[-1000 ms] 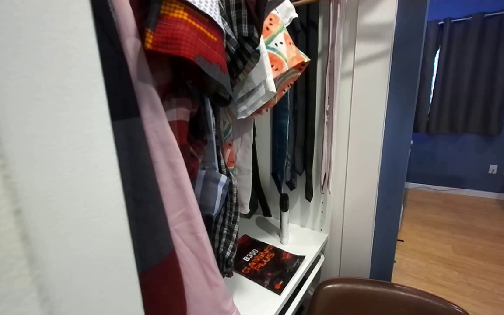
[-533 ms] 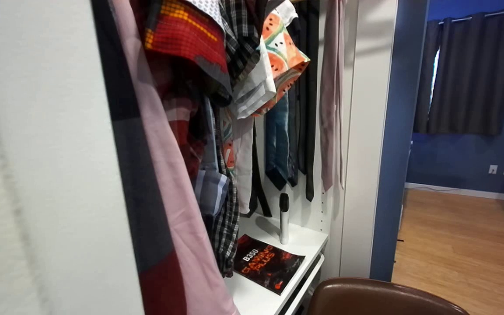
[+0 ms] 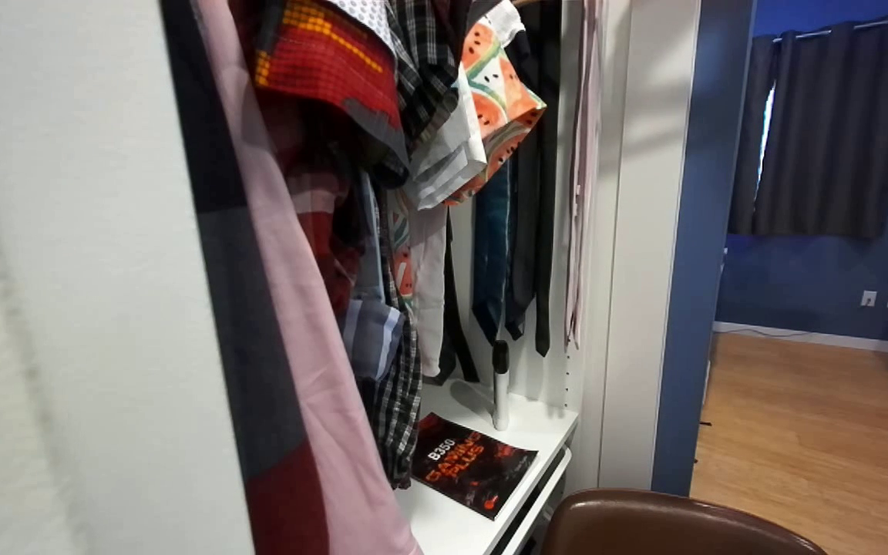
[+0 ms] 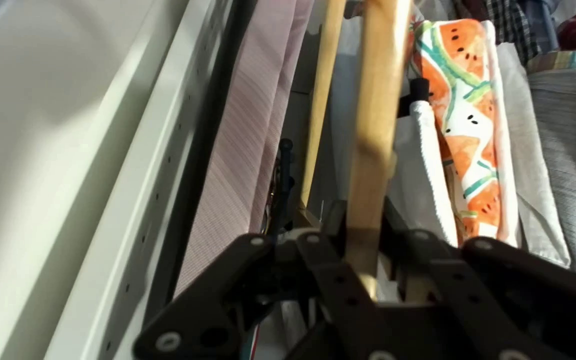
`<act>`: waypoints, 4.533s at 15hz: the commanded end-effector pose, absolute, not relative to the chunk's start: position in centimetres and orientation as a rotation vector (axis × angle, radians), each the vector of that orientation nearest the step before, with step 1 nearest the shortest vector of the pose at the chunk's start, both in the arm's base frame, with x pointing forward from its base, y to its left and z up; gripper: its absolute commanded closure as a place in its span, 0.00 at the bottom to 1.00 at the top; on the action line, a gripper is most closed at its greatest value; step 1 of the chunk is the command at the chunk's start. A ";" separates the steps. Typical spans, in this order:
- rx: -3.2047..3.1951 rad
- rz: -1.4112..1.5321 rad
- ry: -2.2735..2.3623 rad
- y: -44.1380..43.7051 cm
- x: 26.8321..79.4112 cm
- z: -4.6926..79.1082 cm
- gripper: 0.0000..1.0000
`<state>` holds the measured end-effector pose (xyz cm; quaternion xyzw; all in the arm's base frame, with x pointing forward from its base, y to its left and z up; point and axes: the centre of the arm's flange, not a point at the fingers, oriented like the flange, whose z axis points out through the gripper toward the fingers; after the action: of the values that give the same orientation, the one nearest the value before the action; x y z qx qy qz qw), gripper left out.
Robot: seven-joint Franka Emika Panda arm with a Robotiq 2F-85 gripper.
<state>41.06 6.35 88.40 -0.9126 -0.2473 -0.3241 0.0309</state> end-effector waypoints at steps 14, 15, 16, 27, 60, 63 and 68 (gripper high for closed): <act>-2.778 -0.992 -0.476 11.9 40.6 89.5 0.81; -2.777 -0.993 -0.476 11.9 40.6 89.5 0.81; -2.748 -1.028 -0.498 12.2 41.3 90.2 0.95; -2.444 -1.288 -0.618 18.7 48.2 90.0 0.95; -1.988 -1.849 -0.613 22.7 63.3 86.5 0.95; -1.981 -1.857 -0.604 23.2 64.2 86.5 0.94; -2.006 -1.838 -0.641 23.7 65.0 86.6 0.93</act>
<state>63.06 22.44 84.53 -0.7081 -0.2193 -0.6471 0.1783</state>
